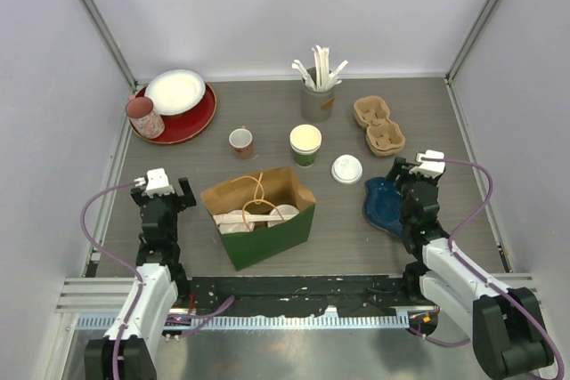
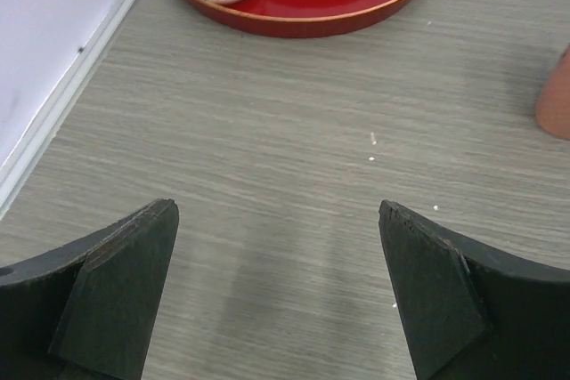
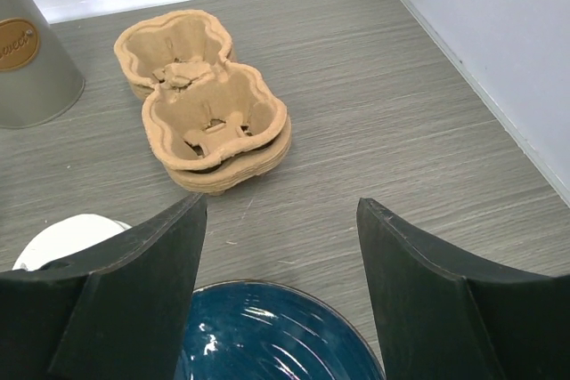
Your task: Pack the takeout coffee
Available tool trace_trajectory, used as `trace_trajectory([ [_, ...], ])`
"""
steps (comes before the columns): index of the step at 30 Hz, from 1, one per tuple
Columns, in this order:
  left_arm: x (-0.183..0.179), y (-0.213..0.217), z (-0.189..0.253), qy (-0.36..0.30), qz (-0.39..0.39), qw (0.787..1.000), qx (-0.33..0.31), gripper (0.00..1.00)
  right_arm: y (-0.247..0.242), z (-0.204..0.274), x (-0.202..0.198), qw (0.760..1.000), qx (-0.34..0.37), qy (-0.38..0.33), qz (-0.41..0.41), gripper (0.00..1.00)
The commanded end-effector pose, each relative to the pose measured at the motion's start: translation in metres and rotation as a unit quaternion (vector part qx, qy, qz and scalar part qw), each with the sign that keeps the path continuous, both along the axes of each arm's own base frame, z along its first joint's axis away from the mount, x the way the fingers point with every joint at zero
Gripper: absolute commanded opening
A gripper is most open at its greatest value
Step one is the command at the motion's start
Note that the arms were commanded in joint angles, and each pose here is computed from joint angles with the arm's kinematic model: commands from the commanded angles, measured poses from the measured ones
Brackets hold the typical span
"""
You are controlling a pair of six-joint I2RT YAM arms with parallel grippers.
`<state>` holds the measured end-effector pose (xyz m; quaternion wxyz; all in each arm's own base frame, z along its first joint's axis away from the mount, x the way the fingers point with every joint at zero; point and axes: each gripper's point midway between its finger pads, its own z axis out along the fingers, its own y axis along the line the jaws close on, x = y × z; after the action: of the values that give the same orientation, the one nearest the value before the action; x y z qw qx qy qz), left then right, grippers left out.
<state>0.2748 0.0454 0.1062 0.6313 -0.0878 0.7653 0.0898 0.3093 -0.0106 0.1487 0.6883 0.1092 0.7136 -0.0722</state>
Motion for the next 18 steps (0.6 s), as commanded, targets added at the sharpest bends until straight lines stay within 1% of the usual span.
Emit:
trace_trajectory([
  [1, 0.008, -0.017, 0.043, -0.150, -0.050, 0.987, -0.025, 1.00, -0.004, 0.029, 0.007, 0.998, 0.004, -0.058, -0.013, 0.74],
  [3, 0.005, -0.021, 0.029, -0.131, -0.061, 0.989, -0.031, 1.00, -0.004, 0.025, 0.006, 0.998, 0.006, -0.056, -0.012, 0.73],
  [7, 0.001, -0.017, 0.029, -0.139, -0.051, 0.988, -0.035, 1.00, -0.005, 0.024, 0.003, 0.998, 0.010, -0.068, -0.015, 0.73],
  [18, -0.003, -0.004, 0.028, -0.144, -0.012, 0.988, -0.049, 1.00, -0.005, 0.020, 0.004, 0.998, 0.012, -0.062, -0.016, 0.73],
])
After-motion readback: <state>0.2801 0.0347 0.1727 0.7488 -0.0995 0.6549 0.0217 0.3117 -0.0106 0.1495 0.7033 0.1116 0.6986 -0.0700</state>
